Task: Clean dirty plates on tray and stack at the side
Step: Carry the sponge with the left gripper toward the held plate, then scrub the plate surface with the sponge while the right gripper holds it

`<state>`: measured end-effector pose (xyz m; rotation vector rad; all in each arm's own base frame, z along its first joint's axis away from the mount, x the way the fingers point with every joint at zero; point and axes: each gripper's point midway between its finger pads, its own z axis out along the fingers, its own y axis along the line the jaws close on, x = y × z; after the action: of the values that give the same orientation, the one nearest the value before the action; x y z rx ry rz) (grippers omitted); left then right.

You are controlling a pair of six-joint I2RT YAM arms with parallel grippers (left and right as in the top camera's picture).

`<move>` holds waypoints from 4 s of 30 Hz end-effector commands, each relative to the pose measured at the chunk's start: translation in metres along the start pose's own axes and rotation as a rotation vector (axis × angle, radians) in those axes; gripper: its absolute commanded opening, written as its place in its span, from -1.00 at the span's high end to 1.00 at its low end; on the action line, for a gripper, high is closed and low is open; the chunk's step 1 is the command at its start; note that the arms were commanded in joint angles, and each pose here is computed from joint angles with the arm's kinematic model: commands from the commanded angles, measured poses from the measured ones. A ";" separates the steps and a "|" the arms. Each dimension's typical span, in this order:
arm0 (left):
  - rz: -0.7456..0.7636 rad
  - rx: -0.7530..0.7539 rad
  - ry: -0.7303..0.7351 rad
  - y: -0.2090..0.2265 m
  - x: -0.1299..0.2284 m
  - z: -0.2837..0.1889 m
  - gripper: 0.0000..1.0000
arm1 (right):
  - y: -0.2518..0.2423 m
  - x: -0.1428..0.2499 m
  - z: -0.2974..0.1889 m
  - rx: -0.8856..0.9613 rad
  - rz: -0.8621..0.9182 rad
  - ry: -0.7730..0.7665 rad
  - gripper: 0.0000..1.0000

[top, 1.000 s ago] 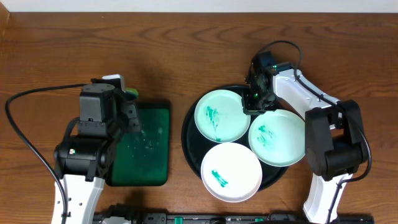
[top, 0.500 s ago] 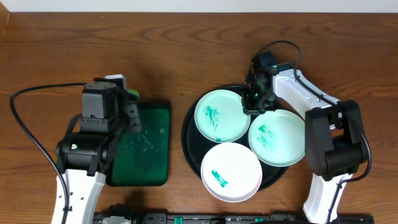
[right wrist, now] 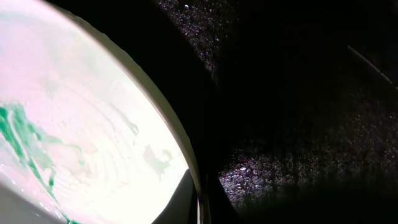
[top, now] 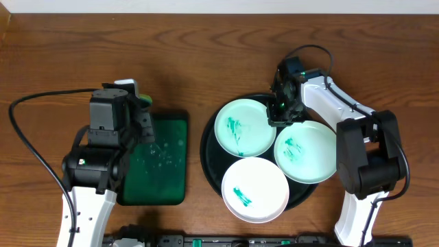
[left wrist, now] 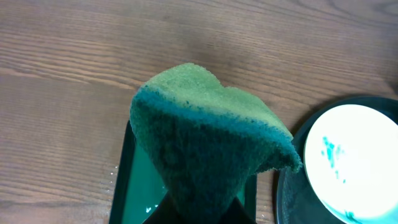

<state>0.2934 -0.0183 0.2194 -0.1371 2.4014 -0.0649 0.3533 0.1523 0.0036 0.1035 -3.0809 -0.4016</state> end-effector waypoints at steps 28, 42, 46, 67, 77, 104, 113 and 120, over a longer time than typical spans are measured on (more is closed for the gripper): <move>-0.267 -0.288 0.560 0.027 0.111 0.072 0.85 | -0.005 0.009 0.012 0.017 -0.002 0.048 0.98; -0.222 -0.143 0.700 0.004 0.129 0.056 0.86 | -0.001 0.007 0.012 0.000 -0.003 0.043 0.97; -0.165 -0.080 0.516 -0.003 0.092 0.083 0.85 | -0.001 0.007 0.012 -0.004 -0.004 0.043 0.98; -0.083 0.613 0.508 -0.200 0.083 0.091 0.86 | 0.004 0.005 0.012 -0.031 -0.011 0.038 0.97; -0.229 0.826 0.641 -0.255 0.082 0.127 0.86 | 0.004 0.005 0.012 -0.031 -0.023 0.036 0.97; -0.158 0.248 0.743 -0.178 0.159 0.211 0.86 | 0.003 0.011 0.012 -0.025 -0.018 0.061 0.98; -0.018 -0.022 0.694 -0.137 0.130 0.204 0.86 | 0.003 0.011 0.012 -0.025 -0.018 0.061 0.97; 0.017 0.314 0.743 -0.214 0.136 0.185 0.86 | 0.003 0.010 0.012 -0.027 -0.020 0.054 0.97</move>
<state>0.3334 -0.2207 0.0100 -0.0664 3.1119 -0.4371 0.3482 0.1556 0.0037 0.1338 -3.0540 -0.4334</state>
